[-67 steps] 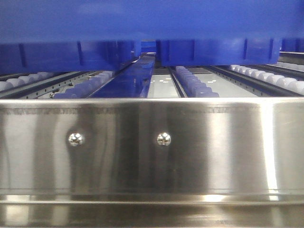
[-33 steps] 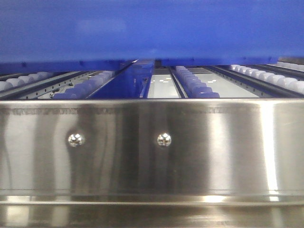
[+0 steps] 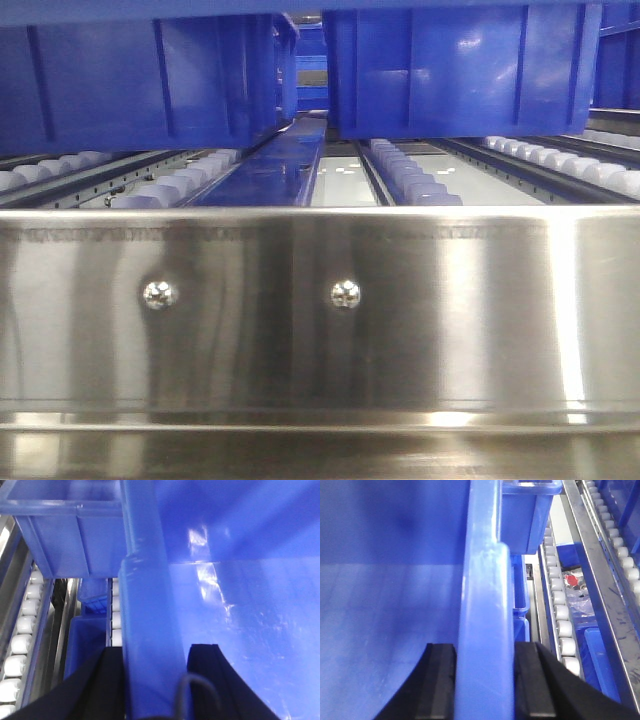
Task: Move blue bin to conveyor side
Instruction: 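Pull the held blue bin back away from the shelf with both grippers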
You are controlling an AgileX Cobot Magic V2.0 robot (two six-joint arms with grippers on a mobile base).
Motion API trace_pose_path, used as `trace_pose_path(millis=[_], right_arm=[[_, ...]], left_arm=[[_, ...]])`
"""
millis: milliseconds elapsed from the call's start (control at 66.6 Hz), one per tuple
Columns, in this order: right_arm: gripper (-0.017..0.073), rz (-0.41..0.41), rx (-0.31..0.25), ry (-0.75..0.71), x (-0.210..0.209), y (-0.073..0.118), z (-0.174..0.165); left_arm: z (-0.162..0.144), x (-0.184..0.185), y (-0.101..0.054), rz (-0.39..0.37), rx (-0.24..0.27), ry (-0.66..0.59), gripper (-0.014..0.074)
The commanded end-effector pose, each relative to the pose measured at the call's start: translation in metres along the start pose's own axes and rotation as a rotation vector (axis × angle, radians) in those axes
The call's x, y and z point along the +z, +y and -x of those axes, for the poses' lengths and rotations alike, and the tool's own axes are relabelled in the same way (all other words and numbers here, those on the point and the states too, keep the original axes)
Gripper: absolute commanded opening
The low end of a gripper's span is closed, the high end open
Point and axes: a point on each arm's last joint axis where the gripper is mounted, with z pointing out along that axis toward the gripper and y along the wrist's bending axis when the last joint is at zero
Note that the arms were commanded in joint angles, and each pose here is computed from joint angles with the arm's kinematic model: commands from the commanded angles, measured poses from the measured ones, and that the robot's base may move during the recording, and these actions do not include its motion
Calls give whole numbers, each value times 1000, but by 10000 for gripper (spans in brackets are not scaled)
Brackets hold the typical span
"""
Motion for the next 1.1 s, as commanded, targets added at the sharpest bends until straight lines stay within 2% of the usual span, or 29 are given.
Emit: trace_pose_path(millis=[0, 1081], right_arm=[[-71, 17, -19, -148, -14, -1, 12], [-71, 18, -19, -150, -14, -1, 12]], left_arm=[[10, -15, -4, -51, 3, -124, -9], [12, -15, -4, -53, 4, -146, -9]])
